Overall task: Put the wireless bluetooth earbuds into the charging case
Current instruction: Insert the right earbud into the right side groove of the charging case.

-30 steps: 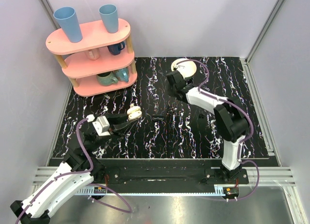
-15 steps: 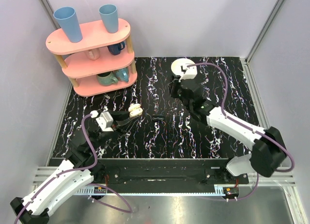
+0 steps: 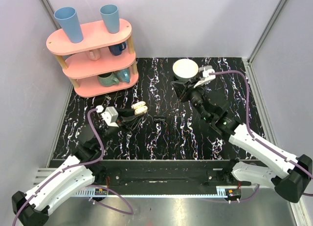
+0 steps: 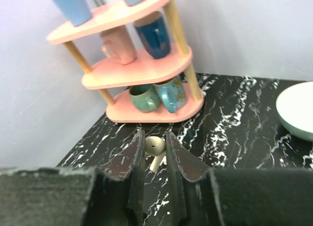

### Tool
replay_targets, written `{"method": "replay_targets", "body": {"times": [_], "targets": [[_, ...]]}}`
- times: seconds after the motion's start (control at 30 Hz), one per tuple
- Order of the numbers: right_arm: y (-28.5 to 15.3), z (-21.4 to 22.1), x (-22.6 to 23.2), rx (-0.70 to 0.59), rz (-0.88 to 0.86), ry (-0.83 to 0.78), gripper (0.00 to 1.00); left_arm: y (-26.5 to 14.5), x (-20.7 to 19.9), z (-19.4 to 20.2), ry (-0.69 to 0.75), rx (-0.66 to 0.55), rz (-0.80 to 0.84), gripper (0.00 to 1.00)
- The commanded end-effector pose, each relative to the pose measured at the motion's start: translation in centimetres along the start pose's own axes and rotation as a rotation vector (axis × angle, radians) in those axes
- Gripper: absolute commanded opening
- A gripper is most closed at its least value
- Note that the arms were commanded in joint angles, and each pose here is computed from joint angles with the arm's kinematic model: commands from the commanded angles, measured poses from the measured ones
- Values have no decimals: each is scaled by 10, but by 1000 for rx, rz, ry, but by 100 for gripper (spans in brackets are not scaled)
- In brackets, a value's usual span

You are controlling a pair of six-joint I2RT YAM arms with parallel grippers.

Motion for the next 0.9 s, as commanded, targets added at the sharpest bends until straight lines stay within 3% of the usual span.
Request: {"method": "replay_targets", "body": {"times": [0.0, 0.37, 0.87], "targets": [[-13, -20, 27, -75, -156, -49, 2, 10, 1, -20, -22, -124, -15, 0], [-28, -7, 82, -65, -281, -236, 2, 17, 3, -15, -53, -126, -23, 0], [-17, 8, 111, -53, -350, -275, 1, 13, 2, -13, -48, -124, -18, 0]]}}
Point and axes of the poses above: each gripper's point midway between its finger pads, its own y axis out along the fingers, its own x axis along the line the jaws close on, z = x × y, the point moved 10 cm from there along -y, back along the fingers, and after that the axes turned 4 degrees about y, right-handed, at the moved point
